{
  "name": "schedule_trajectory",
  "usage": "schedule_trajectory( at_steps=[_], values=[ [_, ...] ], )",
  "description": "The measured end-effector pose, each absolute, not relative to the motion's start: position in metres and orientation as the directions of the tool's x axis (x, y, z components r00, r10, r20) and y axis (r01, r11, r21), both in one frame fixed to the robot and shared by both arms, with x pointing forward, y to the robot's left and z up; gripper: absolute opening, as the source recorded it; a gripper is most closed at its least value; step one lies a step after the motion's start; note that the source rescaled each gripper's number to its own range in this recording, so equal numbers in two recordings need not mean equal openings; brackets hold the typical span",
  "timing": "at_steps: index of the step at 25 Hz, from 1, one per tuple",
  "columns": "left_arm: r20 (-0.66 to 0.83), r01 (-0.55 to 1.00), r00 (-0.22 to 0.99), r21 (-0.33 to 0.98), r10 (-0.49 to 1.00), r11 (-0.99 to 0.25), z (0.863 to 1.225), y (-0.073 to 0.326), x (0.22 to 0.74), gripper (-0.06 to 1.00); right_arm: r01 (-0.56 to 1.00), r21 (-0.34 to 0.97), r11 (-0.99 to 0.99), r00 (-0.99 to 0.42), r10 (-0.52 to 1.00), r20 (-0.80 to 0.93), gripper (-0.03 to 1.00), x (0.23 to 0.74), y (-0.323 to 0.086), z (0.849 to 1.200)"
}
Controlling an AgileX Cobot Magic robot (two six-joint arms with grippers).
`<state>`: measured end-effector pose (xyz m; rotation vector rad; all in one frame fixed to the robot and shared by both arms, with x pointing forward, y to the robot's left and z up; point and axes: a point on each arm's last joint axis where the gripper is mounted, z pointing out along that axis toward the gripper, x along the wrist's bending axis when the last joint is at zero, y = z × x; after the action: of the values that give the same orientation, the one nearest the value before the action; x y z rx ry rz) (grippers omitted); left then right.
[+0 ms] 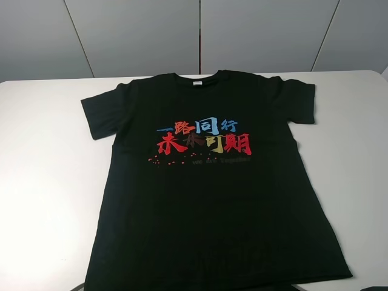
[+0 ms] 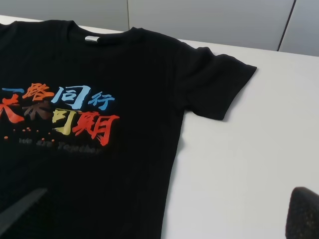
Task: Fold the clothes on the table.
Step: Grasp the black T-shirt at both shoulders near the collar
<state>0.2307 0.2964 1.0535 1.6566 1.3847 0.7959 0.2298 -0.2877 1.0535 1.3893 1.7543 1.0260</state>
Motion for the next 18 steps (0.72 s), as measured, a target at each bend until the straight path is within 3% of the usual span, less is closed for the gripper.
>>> schedule_trajectory(
  at_steps=[18],
  values=[
    [-0.035,0.465,0.198,0.883,0.98,-0.063,1.0535,0.2963,0.2307,0.91,0.453,0.883,0.125,-0.212,0.977,-0.03,1.0,0.2298,-0.2877,1.0535]
  ],
)
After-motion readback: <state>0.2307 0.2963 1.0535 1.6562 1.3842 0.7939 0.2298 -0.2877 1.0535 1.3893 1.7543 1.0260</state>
